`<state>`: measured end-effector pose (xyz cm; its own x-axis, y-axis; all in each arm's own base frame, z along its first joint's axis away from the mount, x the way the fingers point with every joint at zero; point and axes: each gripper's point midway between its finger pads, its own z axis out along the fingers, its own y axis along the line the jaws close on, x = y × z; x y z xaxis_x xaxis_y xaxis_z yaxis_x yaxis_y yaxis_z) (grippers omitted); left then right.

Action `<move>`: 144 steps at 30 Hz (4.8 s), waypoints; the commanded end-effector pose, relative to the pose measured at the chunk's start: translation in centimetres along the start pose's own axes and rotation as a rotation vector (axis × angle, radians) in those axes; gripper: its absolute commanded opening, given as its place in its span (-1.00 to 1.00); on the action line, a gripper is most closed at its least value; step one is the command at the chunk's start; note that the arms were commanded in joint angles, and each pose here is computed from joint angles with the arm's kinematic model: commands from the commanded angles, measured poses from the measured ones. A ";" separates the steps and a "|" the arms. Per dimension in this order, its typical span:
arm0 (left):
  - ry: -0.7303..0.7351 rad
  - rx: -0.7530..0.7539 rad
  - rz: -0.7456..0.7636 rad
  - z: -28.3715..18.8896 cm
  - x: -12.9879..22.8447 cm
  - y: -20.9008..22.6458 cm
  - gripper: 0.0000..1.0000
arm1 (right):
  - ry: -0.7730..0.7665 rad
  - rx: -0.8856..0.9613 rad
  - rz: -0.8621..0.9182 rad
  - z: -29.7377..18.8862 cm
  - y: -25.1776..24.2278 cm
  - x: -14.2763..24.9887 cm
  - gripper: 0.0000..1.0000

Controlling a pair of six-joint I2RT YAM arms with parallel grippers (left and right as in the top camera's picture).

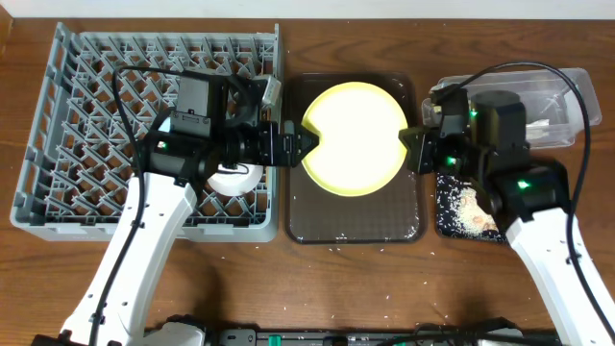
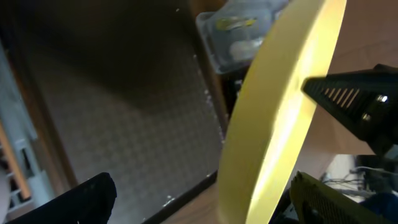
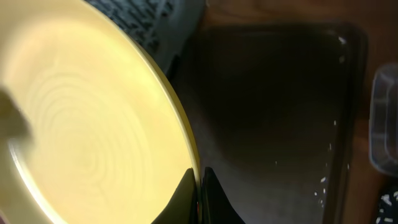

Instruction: Sort waste into correct bins and load items into the dishwasher

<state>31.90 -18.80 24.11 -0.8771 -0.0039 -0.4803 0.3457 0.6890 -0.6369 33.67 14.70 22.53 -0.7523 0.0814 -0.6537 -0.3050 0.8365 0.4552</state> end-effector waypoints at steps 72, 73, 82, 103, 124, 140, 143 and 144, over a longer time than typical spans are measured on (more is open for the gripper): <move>-0.329 -0.583 0.480 -9.0 -0.6 -5.0 0.89 | 0.117 0.269 0.153 1.0 -6.1 3.0 0.98; -0.355 -0.610 0.421 -9.8 -0.6 -4.5 0.90 | 0.117 0.269 0.153 1.0 -6.1 3.0 0.99; -0.739 -0.701 0.187 -19.3 -1.5 -1.3 0.90 | 0.117 0.269 0.153 1.0 -6.1 3.0 0.98; -1.030 -0.539 0.278 -10.0 9.7 12.6 0.92 | 0.117 0.269 0.153 1.0 -6.1 3.0 0.99; -0.880 -0.592 0.230 -7.6 11.8 15.2 0.92 | 0.117 0.269 0.153 1.0 -6.1 3.0 0.99; -0.880 -0.593 0.230 -7.6 11.8 15.2 0.92 | -0.090 0.393 -0.398 -5.5 -7.5 5.7 0.99; -0.880 -0.592 0.230 -7.6 11.8 15.2 0.92 | -0.187 0.445 -0.365 -7.6 -9.6 9.0 0.99; -0.880 -0.593 0.230 -7.6 11.8 15.2 0.93 | -0.210 0.454 -0.364 -7.9 -9.8 9.5 0.99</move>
<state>24.32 -3.33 15.11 -0.1350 -0.2164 -0.9669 0.0805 0.9702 -0.2284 26.28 4.43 17.72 -0.5388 -0.1600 -0.8271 -0.2314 0.9721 -0.0373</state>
